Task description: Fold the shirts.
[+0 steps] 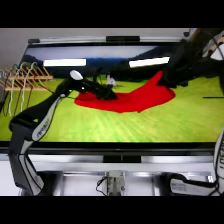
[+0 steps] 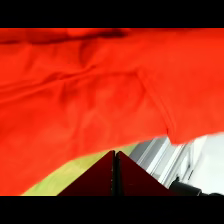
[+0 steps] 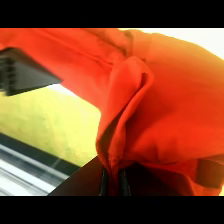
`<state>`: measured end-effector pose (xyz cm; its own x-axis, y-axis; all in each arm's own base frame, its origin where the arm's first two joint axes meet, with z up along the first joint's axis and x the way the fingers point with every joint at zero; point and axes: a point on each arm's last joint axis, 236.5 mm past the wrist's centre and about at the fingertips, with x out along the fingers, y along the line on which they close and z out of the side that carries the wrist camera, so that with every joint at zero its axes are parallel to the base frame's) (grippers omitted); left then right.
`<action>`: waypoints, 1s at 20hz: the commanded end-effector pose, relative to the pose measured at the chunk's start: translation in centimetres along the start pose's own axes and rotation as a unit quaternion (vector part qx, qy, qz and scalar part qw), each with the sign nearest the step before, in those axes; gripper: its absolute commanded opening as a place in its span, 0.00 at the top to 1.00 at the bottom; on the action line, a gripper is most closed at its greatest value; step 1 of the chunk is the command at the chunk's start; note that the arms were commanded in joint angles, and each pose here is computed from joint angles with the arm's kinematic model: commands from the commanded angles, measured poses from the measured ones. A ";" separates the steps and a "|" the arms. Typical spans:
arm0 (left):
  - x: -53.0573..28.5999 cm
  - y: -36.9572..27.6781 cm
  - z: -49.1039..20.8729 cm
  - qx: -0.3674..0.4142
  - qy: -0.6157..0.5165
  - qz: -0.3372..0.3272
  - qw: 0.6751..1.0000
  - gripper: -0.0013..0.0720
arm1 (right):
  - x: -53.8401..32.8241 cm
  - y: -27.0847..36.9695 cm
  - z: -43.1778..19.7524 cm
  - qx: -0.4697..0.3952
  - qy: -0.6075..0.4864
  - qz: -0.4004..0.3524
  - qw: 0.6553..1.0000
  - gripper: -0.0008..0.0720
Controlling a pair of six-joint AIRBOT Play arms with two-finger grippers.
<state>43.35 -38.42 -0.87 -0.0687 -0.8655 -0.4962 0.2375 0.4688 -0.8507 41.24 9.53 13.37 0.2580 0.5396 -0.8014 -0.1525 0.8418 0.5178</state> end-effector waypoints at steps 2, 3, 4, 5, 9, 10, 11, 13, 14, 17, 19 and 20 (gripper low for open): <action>5.8 -3.9 -0.6 -0.019 -0.019 -0.044 0.999 0.93 | -4.1 3.3 -2.2 -0.007 -0.012 0.003 1.000 0.89; 7.4 -5.0 -1.3 -0.026 -0.017 -0.058 0.998 0.93 | -4.6 3.6 -2.3 -0.009 -0.018 0.003 1.000 0.89; 8.9 -5.9 -2.2 -0.030 -0.010 -0.066 0.997 0.93 | -4.9 3.8 -2.4 -0.009 -0.022 0.002 1.000 0.89; 10.1 -6.2 -3.3 -0.031 0.003 -0.069 0.997 0.93 | -5.1 3.9 -2.4 -0.008 -0.024 0.002 1.000 0.89; 10.4 -4.8 -2.9 -0.040 -0.001 -0.062 0.997 0.93 | -5.1 4.1 -2.4 -0.004 -0.024 0.007 1.000 0.89; 8.8 -4.2 -1.6 -0.041 -0.015 -0.062 0.997 0.93 | -5.0 4.2 -2.4 -0.005 -0.024 0.007 1.000 0.89; 6.9 -3.9 -0.6 -0.034 -0.021 -0.066 0.997 0.93 | -4.9 4.2 -2.2 -0.004 -0.026 0.007 1.000 0.89; 1.8 -4.3 -0.8 0.009 0.009 -0.087 0.996 0.93 | -4.6 4.2 -1.8 -0.002 -0.028 0.013 1.000 0.89; -1.2 -4.6 -1.9 0.035 0.038 -0.093 0.994 0.94 | -4.2 4.4 -1.3 -0.004 -0.035 0.016 0.999 0.89; -10.2 -3.2 -1.7 0.089 0.033 -0.011 0.995 0.94 | -1.7 6.5 0.8 -0.027 -0.060 0.029 0.997 0.89; -17.4 -2.9 0.2 0.105 -0.032 0.043 0.993 0.94 | 1.5 8.4 1.8 -0.045 -0.060 0.042 0.996 0.89; -21.2 -3.2 1.0 0.109 -0.071 0.056 0.990 0.93 | 3.7 9.3 2.2 -0.052 -0.059 0.048 0.996 0.89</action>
<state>44.05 -29.75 8.62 -0.0259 -0.8827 -0.4692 0.3950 0.4221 -0.8160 40.56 15.39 17.27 0.3225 0.5945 -0.7365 -0.2319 0.8041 0.5475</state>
